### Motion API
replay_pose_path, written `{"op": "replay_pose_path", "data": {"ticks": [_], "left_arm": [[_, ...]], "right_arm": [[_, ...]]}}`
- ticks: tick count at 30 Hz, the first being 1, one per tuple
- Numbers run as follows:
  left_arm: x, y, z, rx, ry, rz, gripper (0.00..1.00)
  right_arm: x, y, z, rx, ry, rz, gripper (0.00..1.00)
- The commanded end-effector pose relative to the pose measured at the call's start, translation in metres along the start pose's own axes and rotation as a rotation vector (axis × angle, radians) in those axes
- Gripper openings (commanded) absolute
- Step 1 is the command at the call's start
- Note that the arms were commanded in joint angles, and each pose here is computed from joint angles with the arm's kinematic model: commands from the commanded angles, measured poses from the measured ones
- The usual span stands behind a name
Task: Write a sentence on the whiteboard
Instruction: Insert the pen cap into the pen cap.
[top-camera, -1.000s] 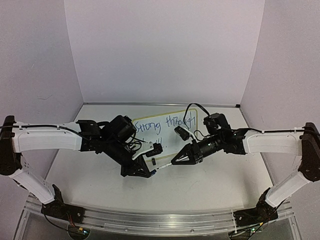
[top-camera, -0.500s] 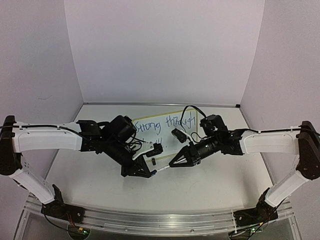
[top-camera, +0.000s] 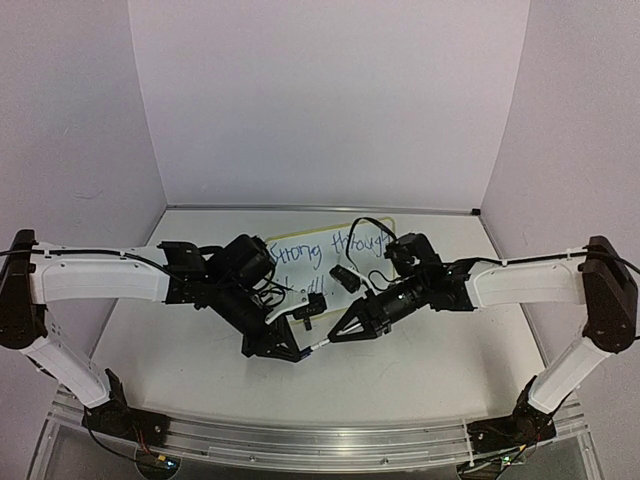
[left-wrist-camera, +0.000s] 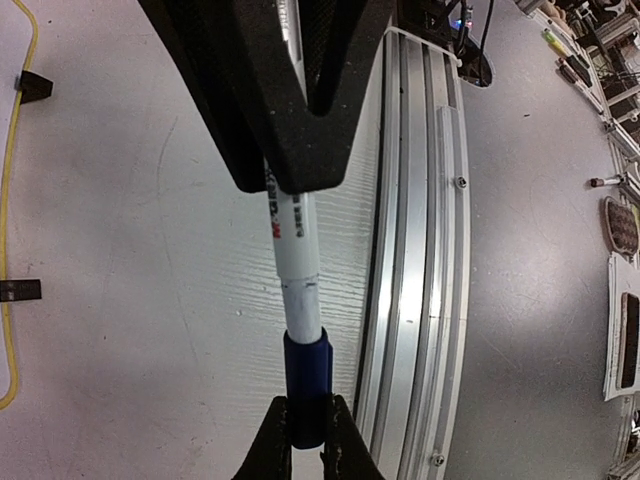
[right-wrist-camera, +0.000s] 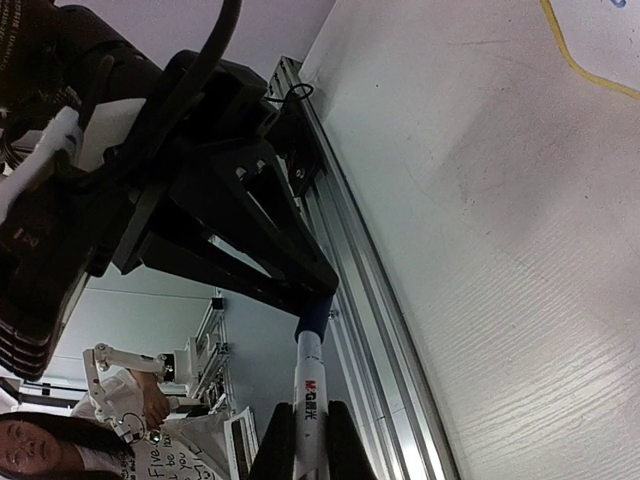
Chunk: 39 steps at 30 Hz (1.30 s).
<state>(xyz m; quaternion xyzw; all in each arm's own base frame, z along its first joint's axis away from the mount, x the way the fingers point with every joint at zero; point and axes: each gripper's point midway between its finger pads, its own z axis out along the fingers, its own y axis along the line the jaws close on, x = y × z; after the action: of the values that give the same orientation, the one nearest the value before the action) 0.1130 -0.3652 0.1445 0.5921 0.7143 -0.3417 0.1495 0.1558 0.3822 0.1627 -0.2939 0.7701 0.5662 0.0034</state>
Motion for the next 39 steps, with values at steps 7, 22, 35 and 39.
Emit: {"op": "replay_pose_path", "data": {"ticks": [7, 22, 35, 39], "left_arm": [[-0.038, -0.016, -0.007, 0.083, -0.086, 0.03, 0.0], [-0.067, -0.015, -0.011, 0.084, -0.188, 0.038, 0.0], [-0.094, -0.021, -0.021, 0.101, -0.289, 0.063, 0.0], [-0.102, -0.022, -0.025, 0.098, -0.315, 0.077, 0.0]], "right_arm": [[0.001, 0.006, 0.02, -0.011, 0.052, -0.063, 0.0], [0.006, 0.019, 0.022, -0.053, 0.071, -0.094, 0.0], [0.011, 0.028, 0.023, -0.09, 0.088, -0.121, 0.0], [0.013, 0.031, 0.024, -0.102, 0.095, -0.126, 0.0]]}}
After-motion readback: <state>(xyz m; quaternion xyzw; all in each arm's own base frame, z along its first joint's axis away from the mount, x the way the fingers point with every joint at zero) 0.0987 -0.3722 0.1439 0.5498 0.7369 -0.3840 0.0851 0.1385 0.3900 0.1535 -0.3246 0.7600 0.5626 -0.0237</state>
